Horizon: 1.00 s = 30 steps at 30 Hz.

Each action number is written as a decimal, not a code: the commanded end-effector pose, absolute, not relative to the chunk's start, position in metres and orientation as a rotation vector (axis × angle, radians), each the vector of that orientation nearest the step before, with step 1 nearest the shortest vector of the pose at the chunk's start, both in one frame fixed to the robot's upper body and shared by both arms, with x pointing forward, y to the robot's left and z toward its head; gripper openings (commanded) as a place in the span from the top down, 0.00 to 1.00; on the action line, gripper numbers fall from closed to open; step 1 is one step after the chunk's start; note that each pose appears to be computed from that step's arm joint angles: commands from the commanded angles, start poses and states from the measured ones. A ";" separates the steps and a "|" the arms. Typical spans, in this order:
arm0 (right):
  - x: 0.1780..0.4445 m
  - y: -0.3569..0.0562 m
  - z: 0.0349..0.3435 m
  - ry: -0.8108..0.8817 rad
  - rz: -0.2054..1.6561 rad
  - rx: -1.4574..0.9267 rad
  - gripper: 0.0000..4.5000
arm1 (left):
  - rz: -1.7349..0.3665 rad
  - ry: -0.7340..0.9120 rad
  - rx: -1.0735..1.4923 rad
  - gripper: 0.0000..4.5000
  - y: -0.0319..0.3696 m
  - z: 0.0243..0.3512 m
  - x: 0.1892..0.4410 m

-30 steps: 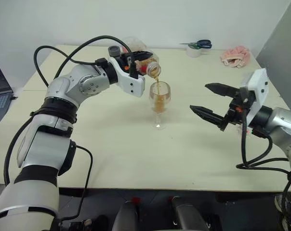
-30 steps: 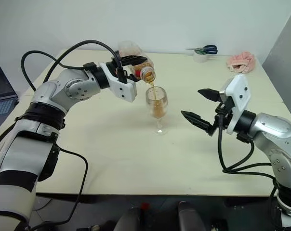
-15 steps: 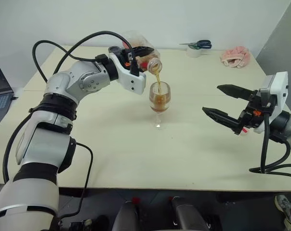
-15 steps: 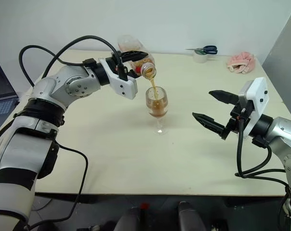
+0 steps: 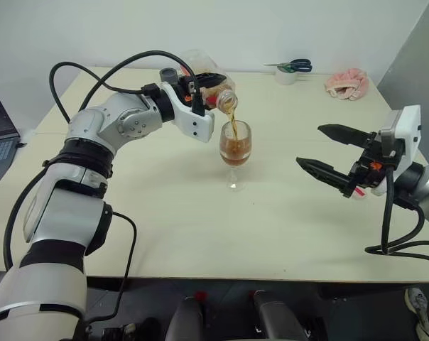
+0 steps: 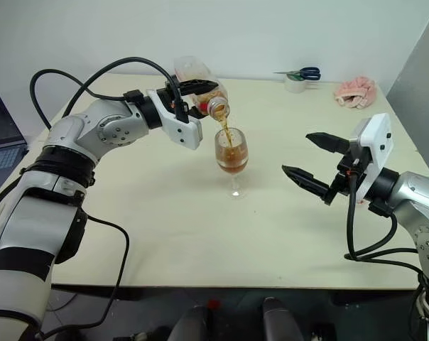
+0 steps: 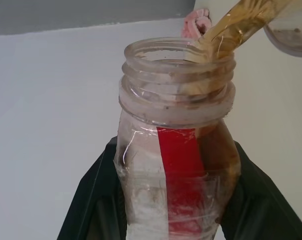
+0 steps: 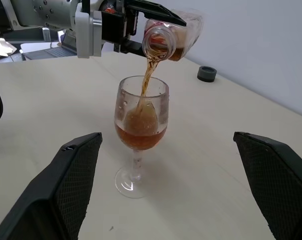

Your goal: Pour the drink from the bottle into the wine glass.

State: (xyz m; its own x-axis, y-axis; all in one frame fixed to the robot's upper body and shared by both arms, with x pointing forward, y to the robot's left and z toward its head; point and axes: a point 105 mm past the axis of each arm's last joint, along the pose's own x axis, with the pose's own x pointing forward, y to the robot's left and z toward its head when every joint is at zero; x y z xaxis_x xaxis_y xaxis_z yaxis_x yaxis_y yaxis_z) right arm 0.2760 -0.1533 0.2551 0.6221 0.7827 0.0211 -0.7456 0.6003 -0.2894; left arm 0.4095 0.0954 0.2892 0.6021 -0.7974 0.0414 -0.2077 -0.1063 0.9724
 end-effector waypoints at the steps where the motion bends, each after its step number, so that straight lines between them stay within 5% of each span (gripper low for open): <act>1: 0.275 -0.152 0.266 -0.207 0.881 -0.290 0.00 | -0.563 -0.922 1.619 0.59 0.093 0.314 0.404; 11: 0.278 -0.146 0.266 -0.209 0.885 -0.311 0.00 | -0.562 -0.902 1.485 0.59 0.094 0.318 0.405; 17: 0.285 -0.135 0.282 -0.265 0.901 -0.299 0.00 | -0.575 -0.835 1.119 0.59 0.097 0.327 0.408; 30: 0.313 -0.068 0.324 -0.304 0.988 -0.289 0.00 | -0.224 -0.468 0.313 0.59 0.206 0.315 0.423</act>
